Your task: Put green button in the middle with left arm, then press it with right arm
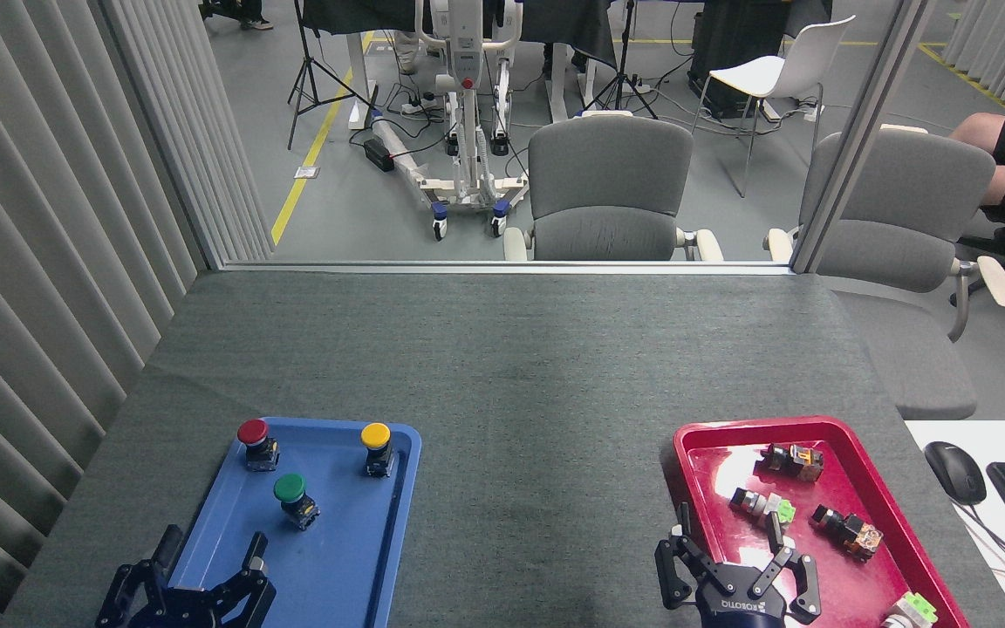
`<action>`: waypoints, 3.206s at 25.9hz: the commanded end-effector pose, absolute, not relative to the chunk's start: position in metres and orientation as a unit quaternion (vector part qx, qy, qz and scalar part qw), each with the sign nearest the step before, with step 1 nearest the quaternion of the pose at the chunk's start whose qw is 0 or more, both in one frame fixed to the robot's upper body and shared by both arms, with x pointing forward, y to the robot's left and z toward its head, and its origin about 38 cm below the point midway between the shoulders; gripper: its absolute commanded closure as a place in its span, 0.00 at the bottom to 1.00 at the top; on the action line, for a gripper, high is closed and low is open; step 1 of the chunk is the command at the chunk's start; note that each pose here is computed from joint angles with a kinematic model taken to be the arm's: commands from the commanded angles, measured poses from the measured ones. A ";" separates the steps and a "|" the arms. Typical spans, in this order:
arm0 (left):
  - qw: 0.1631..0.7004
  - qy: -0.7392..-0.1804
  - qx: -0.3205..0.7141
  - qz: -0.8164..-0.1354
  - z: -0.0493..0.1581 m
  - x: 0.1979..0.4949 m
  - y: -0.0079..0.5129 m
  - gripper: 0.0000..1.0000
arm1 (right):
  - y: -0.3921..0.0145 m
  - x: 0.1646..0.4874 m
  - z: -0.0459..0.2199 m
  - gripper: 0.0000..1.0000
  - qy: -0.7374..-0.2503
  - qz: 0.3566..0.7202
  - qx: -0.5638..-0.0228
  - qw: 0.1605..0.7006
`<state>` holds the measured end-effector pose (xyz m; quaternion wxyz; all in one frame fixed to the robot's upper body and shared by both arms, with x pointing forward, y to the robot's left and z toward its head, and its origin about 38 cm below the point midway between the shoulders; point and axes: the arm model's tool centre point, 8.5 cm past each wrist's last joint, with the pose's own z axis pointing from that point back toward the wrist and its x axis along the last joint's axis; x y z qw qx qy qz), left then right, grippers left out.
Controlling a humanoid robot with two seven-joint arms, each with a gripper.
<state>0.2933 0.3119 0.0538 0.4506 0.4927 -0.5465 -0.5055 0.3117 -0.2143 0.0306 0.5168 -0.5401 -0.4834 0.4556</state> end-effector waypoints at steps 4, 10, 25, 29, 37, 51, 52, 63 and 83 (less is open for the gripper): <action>0.462 -0.548 0.486 -0.500 0.049 0.293 0.312 0.00 | -0.209 0.310 0.029 0.01 -0.496 0.469 -0.524 0.509; 0.476 -0.537 0.475 -0.510 0.031 0.292 0.315 0.00 | -0.208 0.310 0.029 0.01 -0.497 0.469 -0.525 0.508; 0.472 -0.542 0.474 -0.508 0.034 0.295 0.316 0.00 | -0.208 0.311 0.029 0.00 -0.495 0.468 -0.522 0.512; 0.468 -0.544 0.477 -0.507 0.037 0.300 0.317 0.00 | -0.211 0.311 0.030 0.00 -0.492 0.466 -0.527 0.513; 0.468 -0.551 0.470 -0.506 0.036 0.298 0.310 0.00 | -0.212 0.310 0.030 0.01 -0.491 0.462 -0.530 0.514; 0.466 -0.555 0.470 -0.503 0.038 0.303 0.308 0.00 | -0.208 0.311 0.030 0.01 -0.494 0.462 -0.525 0.516; 0.467 -0.555 0.471 -0.503 0.038 0.303 0.308 0.00 | -0.208 0.312 0.031 0.01 -0.496 0.463 -0.525 0.514; 0.467 -0.550 0.467 -0.511 0.035 0.304 0.310 0.00 | -0.207 0.312 0.033 0.00 -0.506 0.470 -0.518 0.505; 0.496 -0.517 0.401 -0.571 -0.023 0.379 0.287 0.01 | -0.215 0.311 0.032 0.01 -0.504 0.471 -0.519 0.505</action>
